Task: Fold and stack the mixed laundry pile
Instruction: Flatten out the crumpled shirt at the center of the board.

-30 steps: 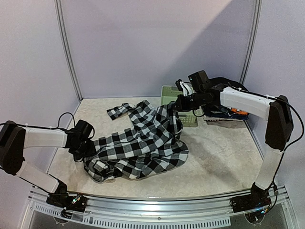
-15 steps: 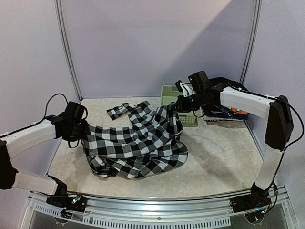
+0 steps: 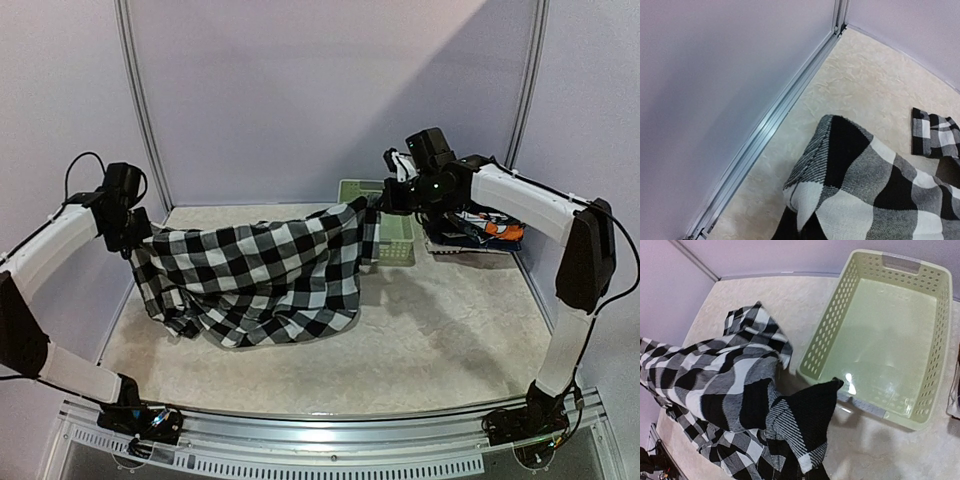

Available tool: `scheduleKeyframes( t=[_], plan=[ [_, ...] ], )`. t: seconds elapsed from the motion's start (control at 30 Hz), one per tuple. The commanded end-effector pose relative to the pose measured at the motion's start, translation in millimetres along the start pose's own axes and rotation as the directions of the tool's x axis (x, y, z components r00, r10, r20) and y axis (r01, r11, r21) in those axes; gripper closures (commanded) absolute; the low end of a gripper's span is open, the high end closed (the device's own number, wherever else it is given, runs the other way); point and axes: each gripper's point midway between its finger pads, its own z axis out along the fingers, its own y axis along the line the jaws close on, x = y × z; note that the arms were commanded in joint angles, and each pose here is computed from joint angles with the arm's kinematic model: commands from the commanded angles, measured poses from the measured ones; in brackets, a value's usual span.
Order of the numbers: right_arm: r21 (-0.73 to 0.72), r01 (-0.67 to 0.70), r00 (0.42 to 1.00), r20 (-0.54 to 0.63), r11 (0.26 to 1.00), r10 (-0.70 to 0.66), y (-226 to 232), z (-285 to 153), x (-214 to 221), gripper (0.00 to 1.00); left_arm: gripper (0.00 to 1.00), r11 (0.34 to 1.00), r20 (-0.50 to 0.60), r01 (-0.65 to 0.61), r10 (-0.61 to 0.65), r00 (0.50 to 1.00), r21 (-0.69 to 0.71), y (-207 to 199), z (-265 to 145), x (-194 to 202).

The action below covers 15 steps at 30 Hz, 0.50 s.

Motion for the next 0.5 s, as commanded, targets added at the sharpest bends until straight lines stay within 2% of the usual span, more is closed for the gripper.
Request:
scheduleKeyframes(
  t=[0.0, 0.07, 0.13, 0.2, 0.27, 0.3, 0.37, 0.43, 0.47],
  plan=[
    [0.098, -0.060, 0.998, -0.011, 0.993, 0.062, -36, 16, -8, 1.00, 1.00, 0.992, 0.018, -0.069, 0.071, 0.997, -0.107, 6, 9, -31],
    [0.091, -0.055, 0.998, -0.022, 0.994, 0.057, -36, 24, -11, 1.00, 1.00, 0.989, -0.011, -0.099, 0.098, 0.995, -0.110, -4, 25, -39],
    [0.056, -0.051, 0.999, -0.014, 0.997, 0.051, -27, 29, -22, 0.95, 1.00, 0.987, -0.051, -0.139, 0.135, 0.990, -0.080, -22, 47, -41],
    [0.042, -0.045, 0.999, -0.007, 0.998, 0.046, -24, 35, -31, 0.83, 0.99, 0.984, -0.080, -0.168, 0.163, 0.983, -0.060, -39, 69, -45],
    [0.044, -0.035, 0.999, -0.004, 0.998, 0.035, -23, 42, -39, 0.65, 0.90, 0.978, -0.118, -0.208, 0.204, 0.972, -0.030, -59, 97, -44],
    [0.041, -0.029, 1.000, -0.002, 0.999, 0.029, -21, 41, -44, 0.60, 0.74, 0.976, -0.133, -0.216, 0.210, 0.968, -0.026, -65, 102, -47],
    [0.031, -0.020, 1.000, -0.013, 0.999, 0.020, -18, 43, -46, 0.44, 0.33, 0.974, -0.134, -0.227, 0.224, 0.966, -0.009, -76, 98, -53],
    [0.044, -0.011, 1.000, -0.017, 0.999, 0.012, -20, 39, -46, 0.30, 0.04, 0.971, -0.091, -0.240, 0.238, 0.967, -0.014, -81, 85, -59],
    [0.058, -0.006, 1.000, -0.015, 0.998, 0.007, -22, 37, -46, 0.24, 0.01, 0.969, -0.075, -0.247, 0.246, 0.966, -0.011, -83, 79, -59]
  ],
)
